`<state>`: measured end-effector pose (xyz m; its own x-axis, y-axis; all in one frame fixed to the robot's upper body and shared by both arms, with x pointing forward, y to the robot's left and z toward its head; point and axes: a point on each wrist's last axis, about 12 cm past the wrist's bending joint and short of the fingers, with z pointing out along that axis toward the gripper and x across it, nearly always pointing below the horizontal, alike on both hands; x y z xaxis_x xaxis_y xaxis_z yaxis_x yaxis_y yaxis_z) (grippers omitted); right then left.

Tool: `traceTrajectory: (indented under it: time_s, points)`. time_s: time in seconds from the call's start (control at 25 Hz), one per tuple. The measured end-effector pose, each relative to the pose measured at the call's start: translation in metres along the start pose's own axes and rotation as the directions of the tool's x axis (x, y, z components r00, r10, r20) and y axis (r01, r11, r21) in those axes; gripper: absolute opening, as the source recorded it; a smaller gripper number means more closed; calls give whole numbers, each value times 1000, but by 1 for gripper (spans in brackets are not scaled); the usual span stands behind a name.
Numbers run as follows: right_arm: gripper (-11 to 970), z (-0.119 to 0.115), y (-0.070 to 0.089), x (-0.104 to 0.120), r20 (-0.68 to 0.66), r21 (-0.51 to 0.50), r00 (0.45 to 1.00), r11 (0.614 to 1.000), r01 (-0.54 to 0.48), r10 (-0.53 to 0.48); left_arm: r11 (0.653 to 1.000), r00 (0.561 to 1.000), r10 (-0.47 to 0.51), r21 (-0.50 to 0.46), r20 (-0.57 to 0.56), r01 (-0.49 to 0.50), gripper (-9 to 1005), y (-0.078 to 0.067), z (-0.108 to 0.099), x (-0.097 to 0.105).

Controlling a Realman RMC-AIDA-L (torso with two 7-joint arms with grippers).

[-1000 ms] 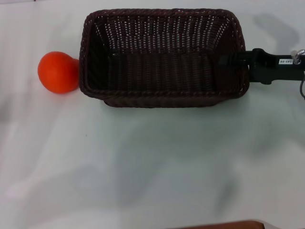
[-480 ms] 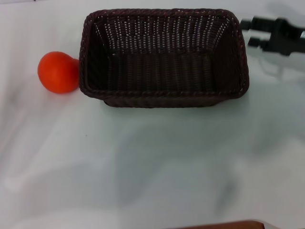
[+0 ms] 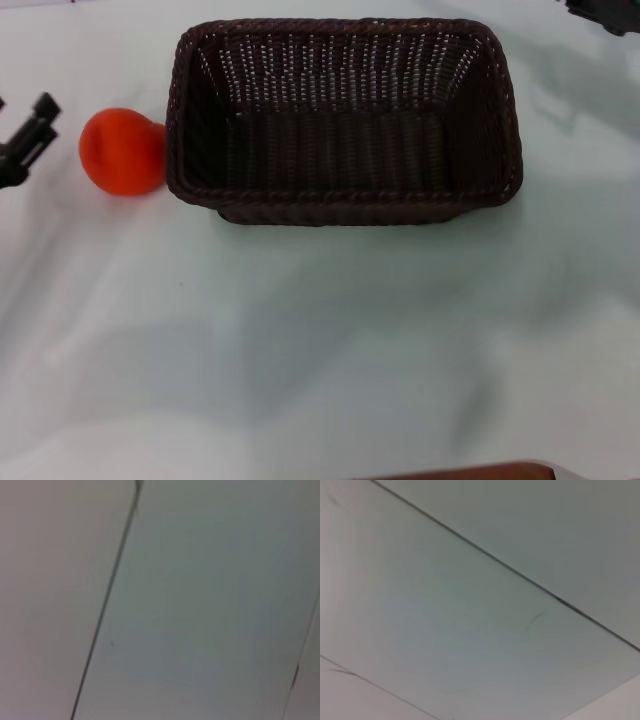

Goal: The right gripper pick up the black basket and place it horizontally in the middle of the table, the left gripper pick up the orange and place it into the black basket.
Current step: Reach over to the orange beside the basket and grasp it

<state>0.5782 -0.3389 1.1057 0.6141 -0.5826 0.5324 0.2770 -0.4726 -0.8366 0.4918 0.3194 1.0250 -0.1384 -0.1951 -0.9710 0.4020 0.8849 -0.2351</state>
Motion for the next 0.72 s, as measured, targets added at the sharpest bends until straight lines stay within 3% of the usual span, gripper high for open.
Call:
traceTrajectory:
  time_s: [0.28,0.72]
  points:
    - [802,14,-4,-8,11,23,1000,1000,11,-12,998,993,56,-8,-105,-57,714,-5,28,8]
    - [798,18,-4,-16,4,40,1000,999,-8,8,995,971,93,-24,-220,-101,686,-6,45,17]
